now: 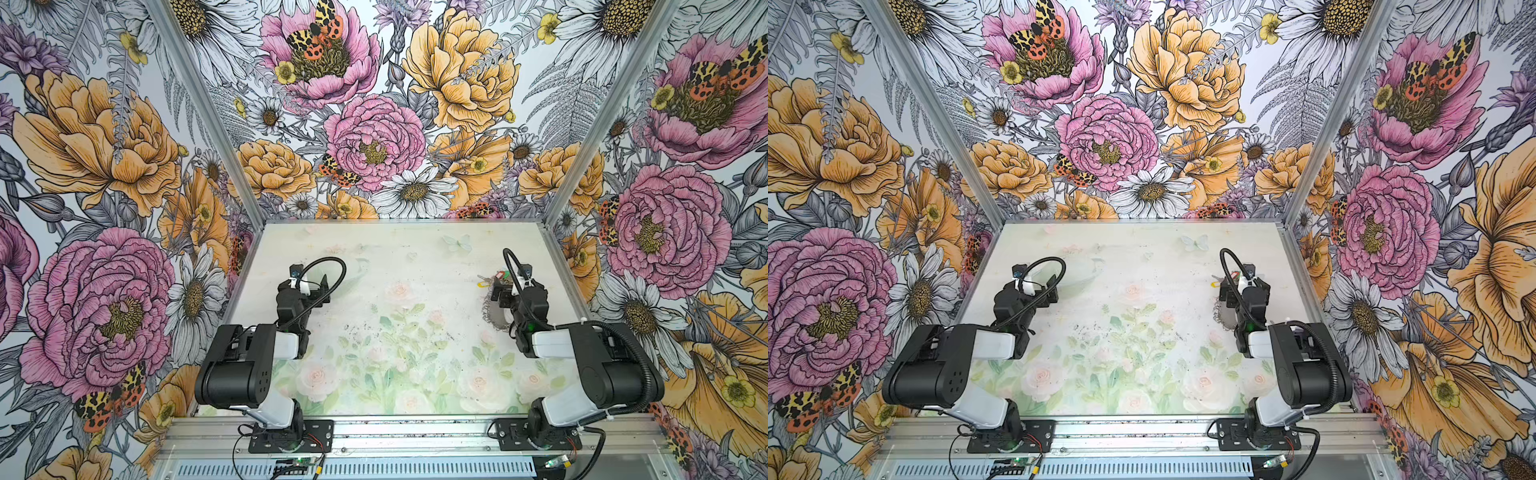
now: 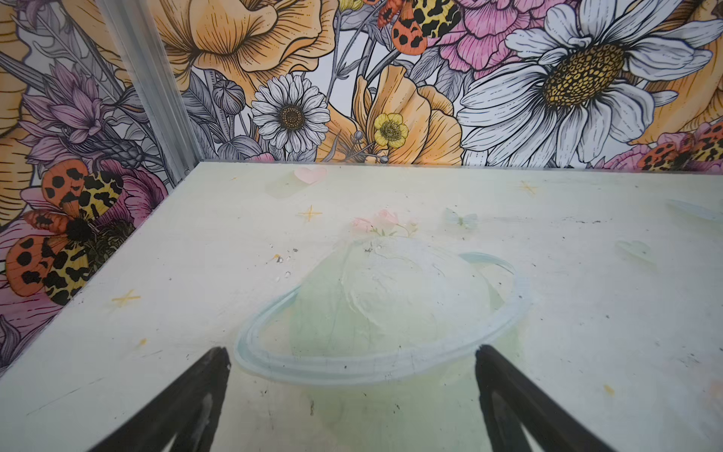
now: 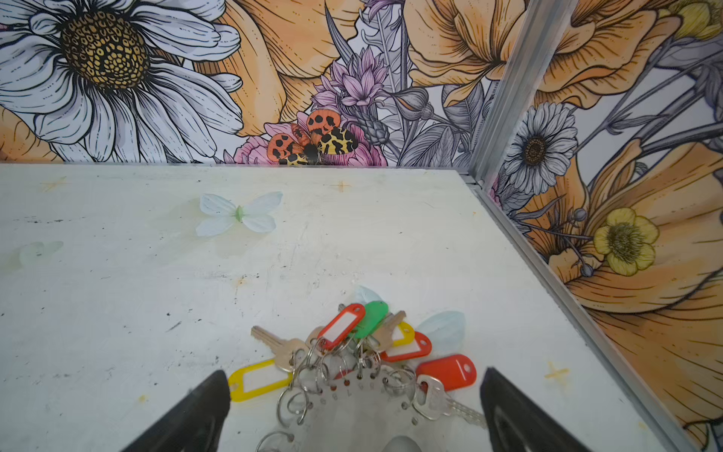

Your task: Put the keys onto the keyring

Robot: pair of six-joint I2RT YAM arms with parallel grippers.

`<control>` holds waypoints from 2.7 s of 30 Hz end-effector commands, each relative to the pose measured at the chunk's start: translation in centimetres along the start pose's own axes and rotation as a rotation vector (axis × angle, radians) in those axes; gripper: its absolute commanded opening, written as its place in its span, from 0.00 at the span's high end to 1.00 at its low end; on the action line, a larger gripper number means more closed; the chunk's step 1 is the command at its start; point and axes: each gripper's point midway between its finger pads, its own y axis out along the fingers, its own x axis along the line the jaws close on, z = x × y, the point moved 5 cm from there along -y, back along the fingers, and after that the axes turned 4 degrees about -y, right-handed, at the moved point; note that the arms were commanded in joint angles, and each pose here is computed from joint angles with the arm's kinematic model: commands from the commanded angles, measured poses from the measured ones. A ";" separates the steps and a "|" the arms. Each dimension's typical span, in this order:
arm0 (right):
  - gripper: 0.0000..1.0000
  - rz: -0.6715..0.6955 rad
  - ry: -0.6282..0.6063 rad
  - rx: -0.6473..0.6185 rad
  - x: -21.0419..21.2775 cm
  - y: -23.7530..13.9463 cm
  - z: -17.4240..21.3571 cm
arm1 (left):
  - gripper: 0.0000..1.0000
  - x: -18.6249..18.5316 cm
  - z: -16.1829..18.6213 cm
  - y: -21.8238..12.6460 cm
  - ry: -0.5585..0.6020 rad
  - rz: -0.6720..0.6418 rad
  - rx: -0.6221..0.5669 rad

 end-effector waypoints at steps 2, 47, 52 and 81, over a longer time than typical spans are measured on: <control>0.00 0.001 0.006 -0.027 -0.3 0.2 -0.8 | 0.01 0.3 -0.7 0.1 0.013 -0.017 -0.026; 0.01 -0.169 0.408 0.065 1.7 -8.8 -12.1 | 0.01 4.3 -7.2 -12.0 -0.768 -0.356 -0.206; 0.01 -0.244 0.618 0.172 0.1 -8.7 -9.0 | 0.01 2.1 -7.8 -12.3 -0.765 -0.053 -0.202; 0.01 0.007 0.508 0.885 3.2 -0.3 4.8 | 0.01 -4.7 -2.7 -9.7 -0.566 0.071 0.214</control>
